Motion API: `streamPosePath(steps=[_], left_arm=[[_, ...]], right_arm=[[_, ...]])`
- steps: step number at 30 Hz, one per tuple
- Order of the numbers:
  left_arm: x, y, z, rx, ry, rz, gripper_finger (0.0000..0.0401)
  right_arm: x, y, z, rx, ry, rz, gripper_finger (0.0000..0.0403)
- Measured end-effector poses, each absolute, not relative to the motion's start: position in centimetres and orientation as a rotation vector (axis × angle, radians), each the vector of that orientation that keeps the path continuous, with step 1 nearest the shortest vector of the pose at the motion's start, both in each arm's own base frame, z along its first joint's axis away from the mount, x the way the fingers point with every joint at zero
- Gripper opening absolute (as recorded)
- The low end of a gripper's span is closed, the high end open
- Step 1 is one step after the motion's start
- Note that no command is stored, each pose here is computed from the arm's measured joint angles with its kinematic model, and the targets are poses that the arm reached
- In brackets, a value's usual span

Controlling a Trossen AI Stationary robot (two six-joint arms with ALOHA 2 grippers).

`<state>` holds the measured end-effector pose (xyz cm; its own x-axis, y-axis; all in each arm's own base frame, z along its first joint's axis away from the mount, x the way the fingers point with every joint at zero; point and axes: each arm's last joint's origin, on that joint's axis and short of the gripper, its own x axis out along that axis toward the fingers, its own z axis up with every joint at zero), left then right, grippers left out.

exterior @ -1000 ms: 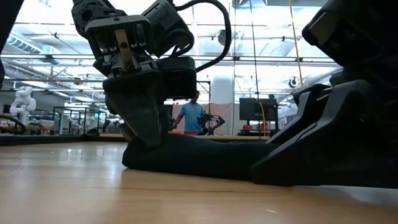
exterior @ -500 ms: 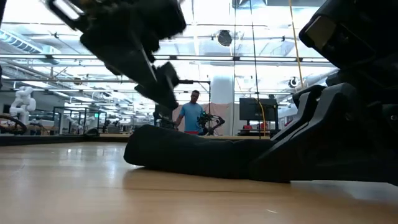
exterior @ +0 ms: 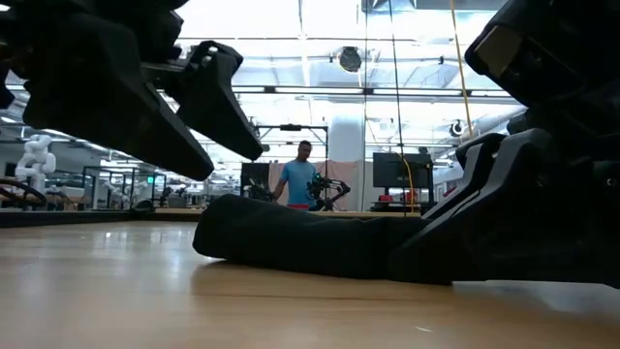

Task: Roll napkin
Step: Roll the black napkin

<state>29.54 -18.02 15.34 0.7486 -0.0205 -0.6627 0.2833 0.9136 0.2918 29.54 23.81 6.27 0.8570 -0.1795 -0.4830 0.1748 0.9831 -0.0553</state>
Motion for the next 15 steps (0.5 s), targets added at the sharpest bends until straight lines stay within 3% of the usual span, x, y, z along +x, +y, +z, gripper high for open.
streamPosePath(steps=[15], left_arm=[[30.7,-17.8,11.7,0.471,0.765,-0.255,0.0274]], right_arm=[[29.5,23.8,6.2,0.018,0.508,-0.192,0.0059]])
